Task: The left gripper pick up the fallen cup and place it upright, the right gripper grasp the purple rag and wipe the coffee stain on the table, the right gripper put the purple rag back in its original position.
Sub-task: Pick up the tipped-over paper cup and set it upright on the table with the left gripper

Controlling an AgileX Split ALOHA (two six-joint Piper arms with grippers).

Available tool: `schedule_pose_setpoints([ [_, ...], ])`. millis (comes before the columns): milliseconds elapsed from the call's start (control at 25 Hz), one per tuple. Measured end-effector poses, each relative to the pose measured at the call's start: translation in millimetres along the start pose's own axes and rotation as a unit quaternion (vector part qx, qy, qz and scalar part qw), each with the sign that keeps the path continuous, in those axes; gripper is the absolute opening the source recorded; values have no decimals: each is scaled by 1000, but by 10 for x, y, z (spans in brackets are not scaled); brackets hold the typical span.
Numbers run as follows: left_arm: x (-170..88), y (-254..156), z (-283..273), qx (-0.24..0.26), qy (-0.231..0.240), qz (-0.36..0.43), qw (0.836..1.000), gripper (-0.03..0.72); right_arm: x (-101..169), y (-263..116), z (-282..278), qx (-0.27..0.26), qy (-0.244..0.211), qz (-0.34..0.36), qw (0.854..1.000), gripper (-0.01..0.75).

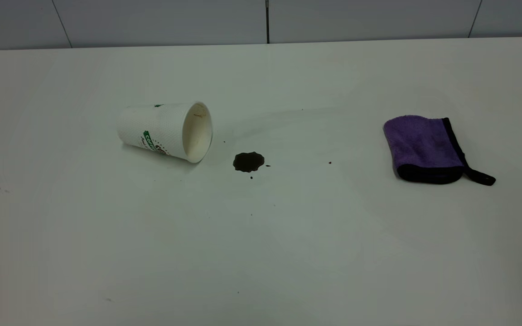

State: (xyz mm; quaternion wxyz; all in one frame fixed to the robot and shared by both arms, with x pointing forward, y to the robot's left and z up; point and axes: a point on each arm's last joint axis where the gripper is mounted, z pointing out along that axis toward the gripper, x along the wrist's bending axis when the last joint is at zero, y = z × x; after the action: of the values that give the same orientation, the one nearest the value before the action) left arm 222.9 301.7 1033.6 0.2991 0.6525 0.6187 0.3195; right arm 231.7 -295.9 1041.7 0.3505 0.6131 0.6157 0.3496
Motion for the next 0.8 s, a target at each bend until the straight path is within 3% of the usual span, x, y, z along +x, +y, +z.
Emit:
schedule_pose_setpoints([
  [800,26,74,22,15,11,-3,1000,240,0,0,0,0,0,0,1000,240],
])
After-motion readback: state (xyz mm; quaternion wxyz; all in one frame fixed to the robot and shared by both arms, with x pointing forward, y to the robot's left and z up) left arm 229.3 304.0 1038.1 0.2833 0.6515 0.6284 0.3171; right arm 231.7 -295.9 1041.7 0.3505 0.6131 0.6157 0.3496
